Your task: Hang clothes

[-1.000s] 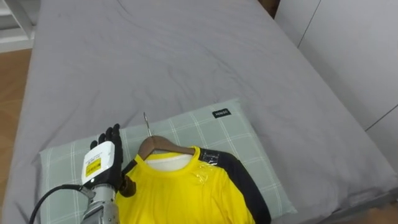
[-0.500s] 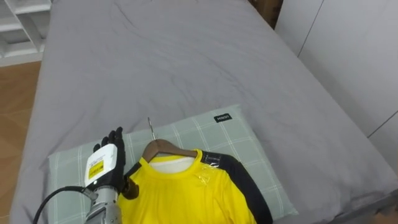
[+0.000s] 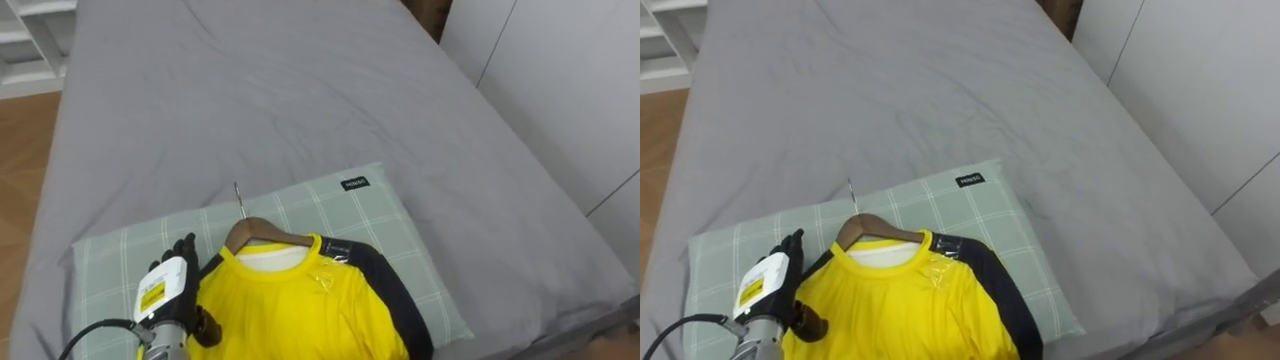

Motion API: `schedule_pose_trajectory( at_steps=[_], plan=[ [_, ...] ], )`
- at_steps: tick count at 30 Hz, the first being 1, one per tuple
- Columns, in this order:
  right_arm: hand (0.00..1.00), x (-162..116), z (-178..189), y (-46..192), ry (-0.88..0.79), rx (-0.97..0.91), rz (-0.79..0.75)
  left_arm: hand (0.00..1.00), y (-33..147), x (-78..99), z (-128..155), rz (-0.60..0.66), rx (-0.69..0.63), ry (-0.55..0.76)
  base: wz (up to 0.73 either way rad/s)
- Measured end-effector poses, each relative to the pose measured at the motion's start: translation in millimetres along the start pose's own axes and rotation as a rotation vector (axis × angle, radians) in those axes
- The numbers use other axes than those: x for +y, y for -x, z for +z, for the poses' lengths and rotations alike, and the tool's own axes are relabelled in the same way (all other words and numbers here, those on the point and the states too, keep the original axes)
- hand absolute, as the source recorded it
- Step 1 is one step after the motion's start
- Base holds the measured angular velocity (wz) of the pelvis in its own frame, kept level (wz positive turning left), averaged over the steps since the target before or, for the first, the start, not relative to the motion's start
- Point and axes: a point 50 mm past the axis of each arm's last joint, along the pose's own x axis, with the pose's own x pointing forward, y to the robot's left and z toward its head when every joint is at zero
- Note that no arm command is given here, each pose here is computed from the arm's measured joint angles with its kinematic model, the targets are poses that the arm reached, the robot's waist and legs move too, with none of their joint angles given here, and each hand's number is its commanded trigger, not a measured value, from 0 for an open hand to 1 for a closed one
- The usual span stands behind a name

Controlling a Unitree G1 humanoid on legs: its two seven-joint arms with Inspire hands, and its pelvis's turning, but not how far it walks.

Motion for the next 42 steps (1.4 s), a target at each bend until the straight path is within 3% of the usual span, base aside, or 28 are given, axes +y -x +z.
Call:
schedule_pose_trajectory(
  at_steps=[20, 42],
  plan=[
    [0.00, 5.3, 11.4, -0.4, 0.034, -0.031, 0.016, 0.00, -3.3, 1.0, -2.1, -0.008, 0.059, 0.089, 0.00],
    [0.00, 10.8, 15.7, -0.6, -0.003, -0.042, 0.041, 0.00, -12.5, 13.3, 1.2, 0.015, 0.051, 0.072, 0.00]
  ],
)
